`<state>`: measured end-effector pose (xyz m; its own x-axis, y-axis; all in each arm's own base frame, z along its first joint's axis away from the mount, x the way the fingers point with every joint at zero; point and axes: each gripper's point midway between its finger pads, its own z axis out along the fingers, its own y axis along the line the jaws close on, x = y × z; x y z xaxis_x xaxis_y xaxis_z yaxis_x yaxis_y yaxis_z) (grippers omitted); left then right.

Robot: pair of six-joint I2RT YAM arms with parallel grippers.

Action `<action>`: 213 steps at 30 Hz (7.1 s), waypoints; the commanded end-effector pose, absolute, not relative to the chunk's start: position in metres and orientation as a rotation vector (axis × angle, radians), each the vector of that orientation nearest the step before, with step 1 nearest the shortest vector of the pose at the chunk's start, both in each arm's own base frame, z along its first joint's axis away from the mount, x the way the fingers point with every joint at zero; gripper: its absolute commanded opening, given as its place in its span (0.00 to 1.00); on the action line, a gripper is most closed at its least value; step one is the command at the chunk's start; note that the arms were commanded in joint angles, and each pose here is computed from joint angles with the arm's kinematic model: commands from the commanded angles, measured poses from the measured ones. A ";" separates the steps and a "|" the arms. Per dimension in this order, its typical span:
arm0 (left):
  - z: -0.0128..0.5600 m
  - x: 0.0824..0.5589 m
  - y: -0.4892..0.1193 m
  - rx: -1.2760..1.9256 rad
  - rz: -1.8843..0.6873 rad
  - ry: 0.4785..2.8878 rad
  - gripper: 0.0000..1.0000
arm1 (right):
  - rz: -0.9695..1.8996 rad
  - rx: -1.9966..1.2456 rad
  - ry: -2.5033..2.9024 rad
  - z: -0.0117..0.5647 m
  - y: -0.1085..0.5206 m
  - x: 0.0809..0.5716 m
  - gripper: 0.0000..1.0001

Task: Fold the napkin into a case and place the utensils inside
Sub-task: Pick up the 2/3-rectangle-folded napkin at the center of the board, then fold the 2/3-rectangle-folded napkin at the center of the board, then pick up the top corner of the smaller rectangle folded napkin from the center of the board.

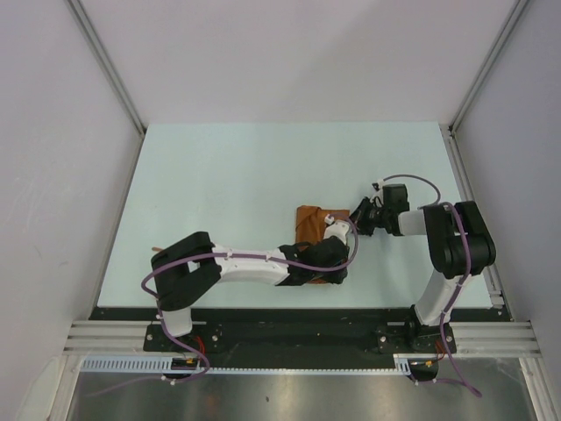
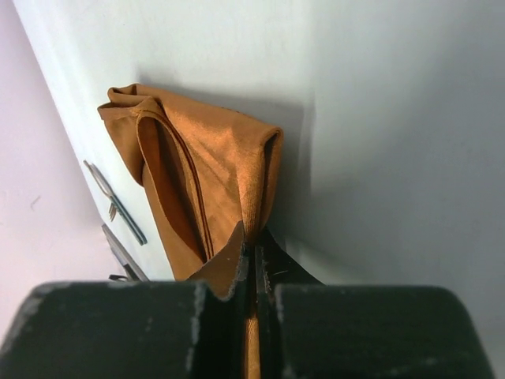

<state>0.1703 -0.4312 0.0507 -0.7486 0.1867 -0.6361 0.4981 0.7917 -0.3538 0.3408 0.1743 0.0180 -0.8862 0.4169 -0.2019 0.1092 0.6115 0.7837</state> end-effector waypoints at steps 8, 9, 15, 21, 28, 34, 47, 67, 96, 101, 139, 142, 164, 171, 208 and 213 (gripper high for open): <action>0.138 0.220 -0.397 0.322 -0.924 2.199 0.48 | 1.026 0.342 2.476 0.034 0.172 0.356 0.00; 0.144 0.229 -0.392 0.292 -0.929 2.177 0.46 | 1.016 0.329 2.486 0.035 0.173 0.355 0.00; 0.116 0.304 -0.363 0.140 -0.830 2.282 0.15 | 0.886 0.293 2.516 0.042 0.173 0.357 0.00; 0.085 0.343 -0.388 0.179 -0.861 2.368 0.02 | 0.764 0.244 2.529 0.055 0.177 0.360 0.00; 0.058 0.348 -0.401 0.150 -0.916 2.397 0.00 | 0.744 0.239 2.542 0.059 0.186 0.361 0.00; 0.080 0.342 -0.398 0.219 -0.963 2.310 0.02 | 0.739 0.219 2.563 0.055 0.192 0.359 0.00; 0.055 0.349 -0.353 0.138 -0.707 2.396 0.02 | 0.742 0.210 2.552 0.063 0.199 0.359 0.00; 0.035 0.341 -0.362 0.133 -0.818 2.407 0.00 | 0.512 0.579 2.601 0.048 0.254 0.353 0.00; 0.078 0.305 -0.293 0.085 -0.871 2.255 0.37 | 0.390 0.693 2.527 0.037 0.283 0.357 0.00; 0.087 0.291 -0.300 0.155 -0.966 2.246 0.64 | 0.375 0.718 2.504 0.035 0.284 0.354 0.00; -0.015 0.287 -0.289 0.085 -0.661 2.540 0.28 | 0.880 0.486 2.371 0.109 0.301 0.363 0.46; -0.015 0.287 -0.288 0.085 -0.658 2.536 0.28 | 0.874 0.360 2.376 0.124 0.293 0.357 0.53; -0.013 0.286 -0.295 0.083 -0.707 2.541 0.24 | 1.020 0.093 2.359 0.079 0.265 0.370 0.63; -0.012 0.283 -0.295 0.088 -0.715 2.540 0.22 | 1.024 0.087 2.338 0.079 0.264 0.377 0.51; 0.073 0.378 -0.315 0.324 -0.481 2.261 0.14 | 1.103 0.033 2.391 0.080 0.272 0.378 0.00; 0.077 0.384 -0.314 0.324 -0.450 2.239 0.21 | 1.109 0.034 2.400 0.077 0.271 0.377 0.07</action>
<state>0.3645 -0.3112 0.0522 -0.7012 0.0827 -0.7081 0.3593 0.8989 -0.2509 0.3695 0.2672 0.0663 -0.8847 0.2229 -0.4094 -0.1533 0.6902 0.7072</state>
